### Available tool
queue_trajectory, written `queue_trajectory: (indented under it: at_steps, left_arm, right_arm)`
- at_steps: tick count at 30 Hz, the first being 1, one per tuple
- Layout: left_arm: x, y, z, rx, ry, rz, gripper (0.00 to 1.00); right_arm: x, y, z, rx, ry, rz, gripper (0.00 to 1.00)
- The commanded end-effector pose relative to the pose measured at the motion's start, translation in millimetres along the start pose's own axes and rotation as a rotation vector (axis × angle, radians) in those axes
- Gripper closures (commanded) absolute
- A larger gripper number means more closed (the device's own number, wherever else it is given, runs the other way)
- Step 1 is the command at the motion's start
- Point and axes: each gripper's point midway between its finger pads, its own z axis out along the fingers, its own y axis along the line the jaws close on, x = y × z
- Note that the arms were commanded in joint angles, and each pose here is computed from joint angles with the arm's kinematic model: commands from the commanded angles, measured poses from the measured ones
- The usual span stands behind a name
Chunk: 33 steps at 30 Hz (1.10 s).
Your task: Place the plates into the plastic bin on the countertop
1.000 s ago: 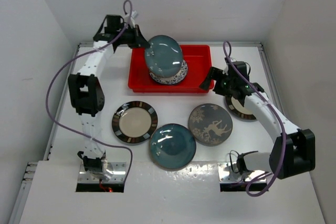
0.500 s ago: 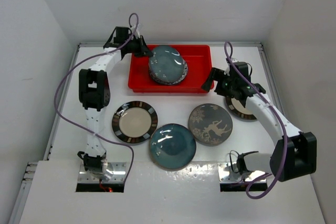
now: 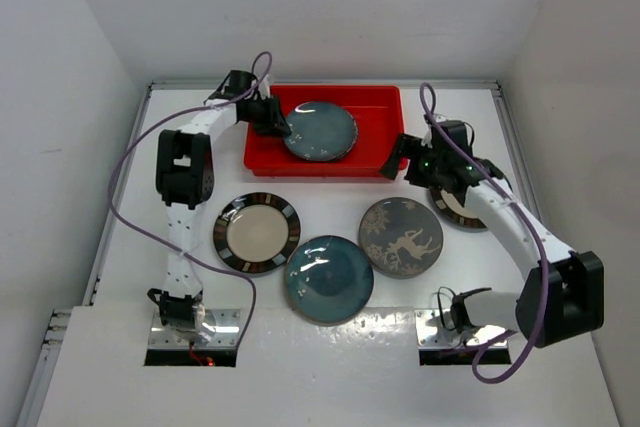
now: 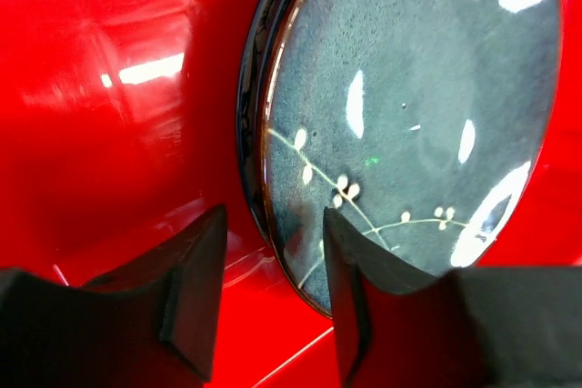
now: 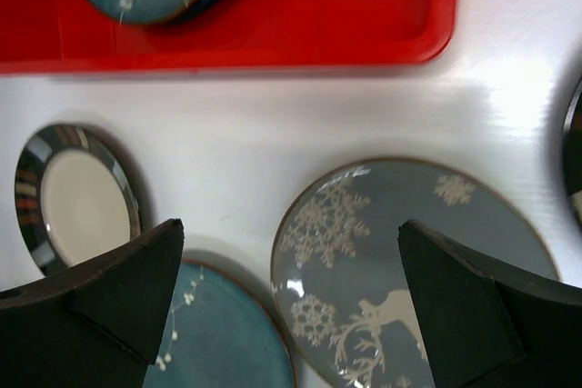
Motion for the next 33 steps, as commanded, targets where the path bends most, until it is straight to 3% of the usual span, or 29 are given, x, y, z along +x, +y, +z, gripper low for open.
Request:
queue_trajectory:
  at_steps: [1,7,11,15,20,28,32,33]
  left_arm:
    - [-2.0,-9.0,-4.9,-0.031,-0.001,0.090,0.51]
    - [-13.5,-19.5,-18.3,-0.051,-0.020,0.175,0.45]
    - [-32.3,-32.2,-42.7,-0.100,-0.065,0.252,0.44]
    - [-48.0,-51.0,-82.8,-0.129,-0.119,0.337,0.42]
    - [-60.8,-70.7,-168.2,-0.159,-0.214,0.420,0.38]
    - [-28.6,-43.9,-271.2,-0.271,-0.270,0.412,0.38]
    - [-15.8,-35.3,-311.8,-0.324,-0.328,0.407,0.35]
    - [-14.1,-34.0,-318.9,-0.335,-0.339,0.412,0.33]
  right_arm:
    - [24.2,10.5,-7.3,-0.008,0.073,-0.003,0.00]
    - [83.7,5.4,-28.6,0.033,0.214,0.036,0.10]
    - [125.4,2.9,-40.4,0.069,0.298,0.149,0.16]
    - [169.6,4.9,-39.2,0.047,0.351,0.239,0.24]
    - [211.3,13.3,-34.4,0.056,0.451,0.305,0.26]
    - [257.4,13.3,-25.9,0.077,0.560,0.309,0.24]
    - [260.4,31.2,-8.9,0.011,0.547,0.285,0.33]
    - [263.9,28.9,-7.1,0.014,0.546,0.293,0.40]
